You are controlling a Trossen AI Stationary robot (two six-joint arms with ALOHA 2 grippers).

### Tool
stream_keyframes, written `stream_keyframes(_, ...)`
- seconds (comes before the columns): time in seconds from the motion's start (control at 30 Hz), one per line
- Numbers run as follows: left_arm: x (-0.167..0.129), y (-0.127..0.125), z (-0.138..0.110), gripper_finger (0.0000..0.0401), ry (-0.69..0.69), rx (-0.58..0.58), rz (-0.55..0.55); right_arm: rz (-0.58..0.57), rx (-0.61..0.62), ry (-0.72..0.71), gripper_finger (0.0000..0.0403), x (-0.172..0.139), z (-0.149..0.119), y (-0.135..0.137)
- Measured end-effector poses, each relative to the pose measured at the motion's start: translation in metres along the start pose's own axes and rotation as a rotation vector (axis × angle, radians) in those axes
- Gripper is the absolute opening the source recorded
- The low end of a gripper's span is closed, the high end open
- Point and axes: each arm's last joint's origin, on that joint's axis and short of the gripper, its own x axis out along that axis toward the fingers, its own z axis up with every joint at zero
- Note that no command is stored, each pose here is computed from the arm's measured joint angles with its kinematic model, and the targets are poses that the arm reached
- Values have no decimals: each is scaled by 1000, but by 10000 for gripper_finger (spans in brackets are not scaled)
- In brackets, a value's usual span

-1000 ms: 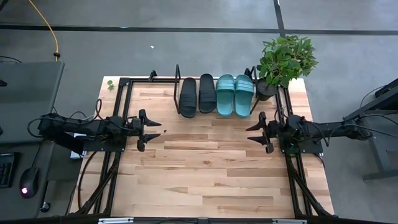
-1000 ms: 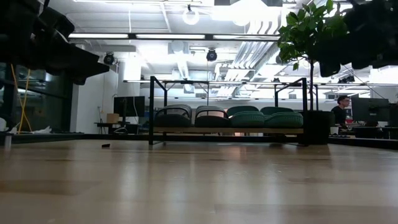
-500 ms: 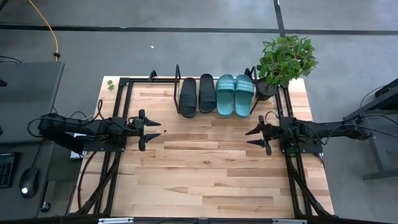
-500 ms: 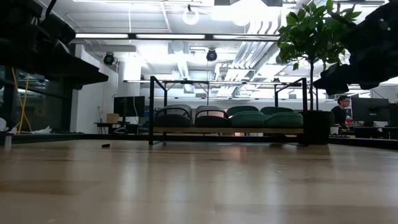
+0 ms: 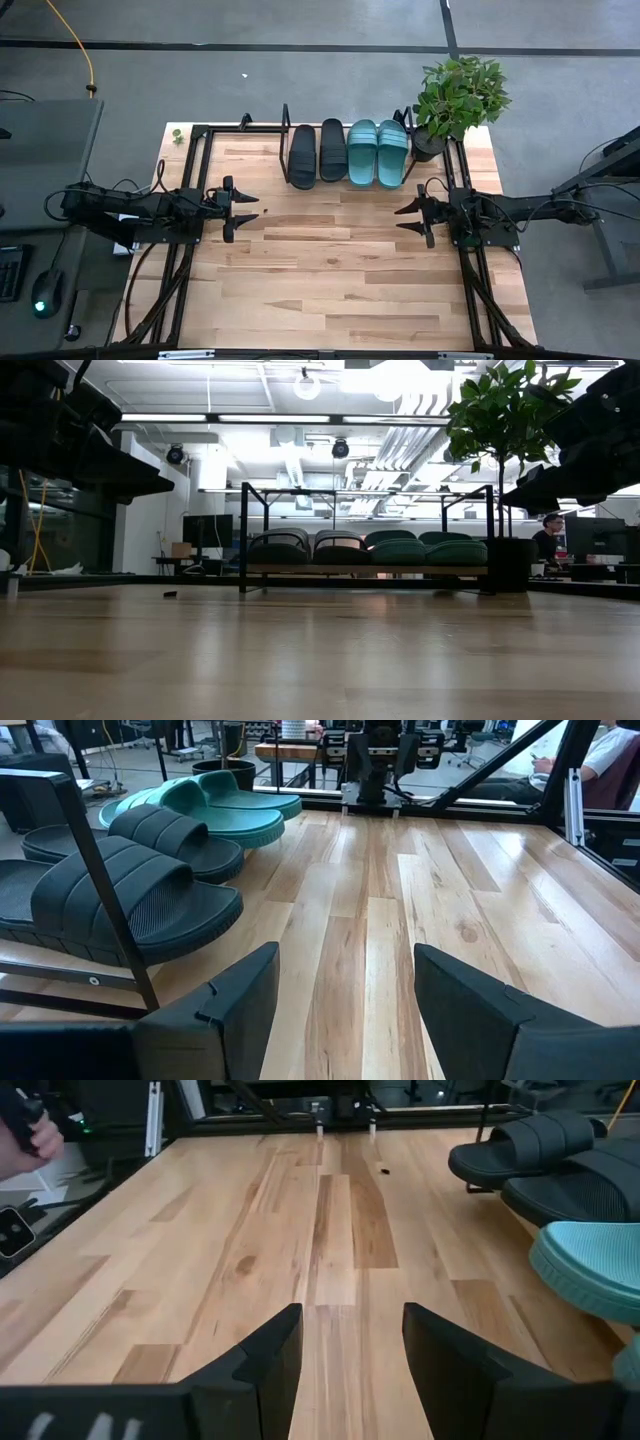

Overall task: Pick and place slides into the shelf
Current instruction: Return to Home Position

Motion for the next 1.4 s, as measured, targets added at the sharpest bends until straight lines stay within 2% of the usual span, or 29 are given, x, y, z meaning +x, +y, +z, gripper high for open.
stream_keyframes(0.43, 0, 0, 0, 215, 0, 0, -2, -10, 10, -1, 165, 0, 0, 0)
stream_keyframes(0.7, 0, 0, 0, 215, 0, 0, -2, -11, 136, -1, 165, 0, 0, 0)
stream_keyframes(1.4, 0, 0, 0, 215, 0, -1, -2, -10, 135, -2, 165, 0, 0, 0)
